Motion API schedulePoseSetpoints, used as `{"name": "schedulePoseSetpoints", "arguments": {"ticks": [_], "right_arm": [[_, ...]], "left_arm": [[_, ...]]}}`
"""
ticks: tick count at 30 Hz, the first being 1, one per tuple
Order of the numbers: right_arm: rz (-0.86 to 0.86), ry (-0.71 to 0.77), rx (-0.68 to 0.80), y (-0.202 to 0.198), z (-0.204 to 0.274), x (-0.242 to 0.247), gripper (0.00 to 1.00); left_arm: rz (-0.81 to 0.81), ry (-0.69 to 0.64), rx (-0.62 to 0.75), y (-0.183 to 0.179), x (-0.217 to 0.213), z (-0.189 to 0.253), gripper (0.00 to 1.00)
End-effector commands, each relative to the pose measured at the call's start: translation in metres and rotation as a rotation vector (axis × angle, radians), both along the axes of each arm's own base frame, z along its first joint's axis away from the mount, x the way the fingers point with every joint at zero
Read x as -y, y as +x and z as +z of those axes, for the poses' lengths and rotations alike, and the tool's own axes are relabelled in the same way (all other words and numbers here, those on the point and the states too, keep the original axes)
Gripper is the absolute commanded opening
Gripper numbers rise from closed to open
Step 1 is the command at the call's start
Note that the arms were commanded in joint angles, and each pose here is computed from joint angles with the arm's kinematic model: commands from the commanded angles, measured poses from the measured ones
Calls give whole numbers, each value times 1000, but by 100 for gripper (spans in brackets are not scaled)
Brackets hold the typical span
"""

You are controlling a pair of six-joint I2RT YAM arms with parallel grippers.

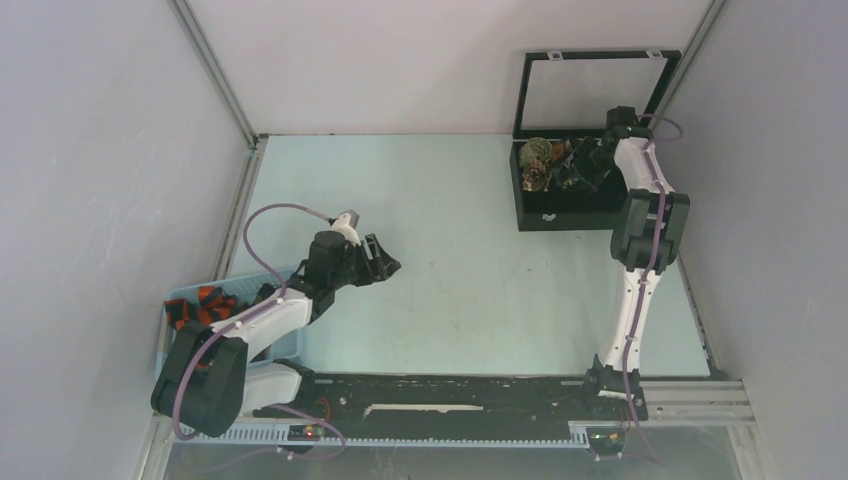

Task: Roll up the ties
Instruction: Place the tie in the storage box, then reset both arms

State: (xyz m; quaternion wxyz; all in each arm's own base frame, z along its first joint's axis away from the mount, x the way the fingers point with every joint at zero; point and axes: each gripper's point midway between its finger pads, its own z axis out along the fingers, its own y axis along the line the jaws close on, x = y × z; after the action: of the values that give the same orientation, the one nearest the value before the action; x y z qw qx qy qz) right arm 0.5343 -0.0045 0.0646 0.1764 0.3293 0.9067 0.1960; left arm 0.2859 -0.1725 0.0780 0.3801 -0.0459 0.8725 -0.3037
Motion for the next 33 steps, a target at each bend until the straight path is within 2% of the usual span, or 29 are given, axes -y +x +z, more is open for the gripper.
{"name": "schedulePoseSetpoints", "arguments": {"ticks": [1,13,18,23,25,28,29,31,33], "right_arm": [[-6,-83,-41,-30,33,18,61],[10,-68,134,-37,126,5,66],[80,-111,337,-50,200,-18,72],[167,-242,630,-88,271,-58,87],[185,-273,746,-108,287,-74,98],[178,-310,972,-138,314,-89,100],[185,-327,1029,-148,316,-94,100],[159,-376,1105,-167,320,-95,100],[165,-402,1111,-181,311,-101,100]], "left_arm": [[-6,-22,34,2,2,7,69],[-3,-26,35,2,1,7,69],[-2,-31,38,1,1,7,70],[-3,-34,39,1,1,7,71],[-5,-35,41,1,1,8,73],[-5,-36,42,0,1,8,88],[-5,-36,42,0,1,8,96],[-5,-36,42,0,1,8,100],[-3,-37,43,0,0,8,100]]}}
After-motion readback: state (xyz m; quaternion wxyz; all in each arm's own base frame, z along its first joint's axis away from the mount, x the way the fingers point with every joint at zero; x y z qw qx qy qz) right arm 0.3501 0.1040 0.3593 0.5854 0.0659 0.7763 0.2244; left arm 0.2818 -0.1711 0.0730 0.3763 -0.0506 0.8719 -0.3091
